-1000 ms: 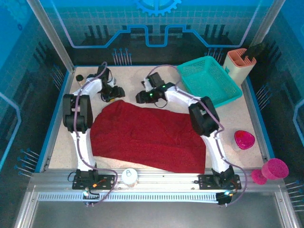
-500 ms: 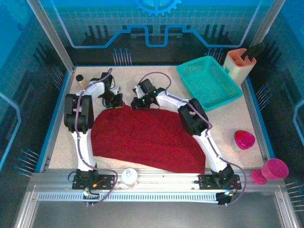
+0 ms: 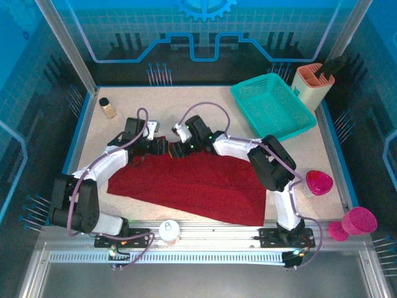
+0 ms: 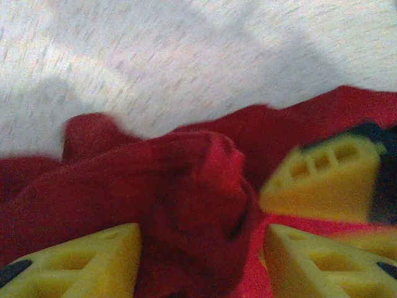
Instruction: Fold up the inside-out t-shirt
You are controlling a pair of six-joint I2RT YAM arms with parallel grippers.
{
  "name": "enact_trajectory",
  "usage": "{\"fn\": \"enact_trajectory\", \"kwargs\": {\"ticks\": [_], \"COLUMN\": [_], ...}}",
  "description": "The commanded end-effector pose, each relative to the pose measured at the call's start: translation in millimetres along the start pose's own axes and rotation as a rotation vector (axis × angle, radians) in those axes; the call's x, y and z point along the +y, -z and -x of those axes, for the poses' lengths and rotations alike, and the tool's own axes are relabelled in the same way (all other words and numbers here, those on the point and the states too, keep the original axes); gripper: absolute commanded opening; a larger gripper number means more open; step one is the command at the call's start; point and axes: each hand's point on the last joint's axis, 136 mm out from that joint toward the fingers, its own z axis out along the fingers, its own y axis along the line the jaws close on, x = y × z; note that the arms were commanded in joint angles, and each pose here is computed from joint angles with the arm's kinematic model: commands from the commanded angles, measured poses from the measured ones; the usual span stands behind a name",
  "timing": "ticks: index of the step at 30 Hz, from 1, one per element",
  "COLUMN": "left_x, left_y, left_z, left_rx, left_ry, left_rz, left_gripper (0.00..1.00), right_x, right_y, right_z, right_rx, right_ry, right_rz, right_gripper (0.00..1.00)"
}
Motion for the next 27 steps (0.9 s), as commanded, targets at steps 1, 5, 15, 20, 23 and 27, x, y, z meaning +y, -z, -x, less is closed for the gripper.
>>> {"fn": "enact_trajectory", "kwargs": {"ticks": [1,5,15,20,23,27], "left_x": [9.4,25.4,40.0,22.8,18.2,18.6], "left_y": [9.2,30.0,-11.0,-21.6,-19.6,-14.2], "left_z": [8.7,40.1,60.9,47.1,36.0,26.5], "left_rx": [-0.023,-0.087,0.104,0.169,0.184,0.211], "left_ry": [0.140,0.389,0.445,0.469,0.459,0.456], "left_rz": [0.026,0.008,-0.046,-0.164,-0.175,-0.175], "left_gripper": [0.56,0.59,0.59,0.57,0.55,0.17], "right_x": [-2.6,-20.7,-35.7,-0.9,15.7,45.1], "right_y": [8.1,27.9,-5.2,-16.3,-17.1,-6.6], "right_z": [1.9,47.8,87.2,68.4,58.4,62.6], "right_rx": [-0.040,-0.105,-0.046,0.013,0.040,0.025], "right_ry": [-0.025,-0.104,-0.153,-0.133,-0.126,-0.042], "right_rz": [0.021,0.074,0.155,0.275,0.331,0.414], "right_gripper": [0.40,0.41,0.45,0.45,0.38,0.00]}}
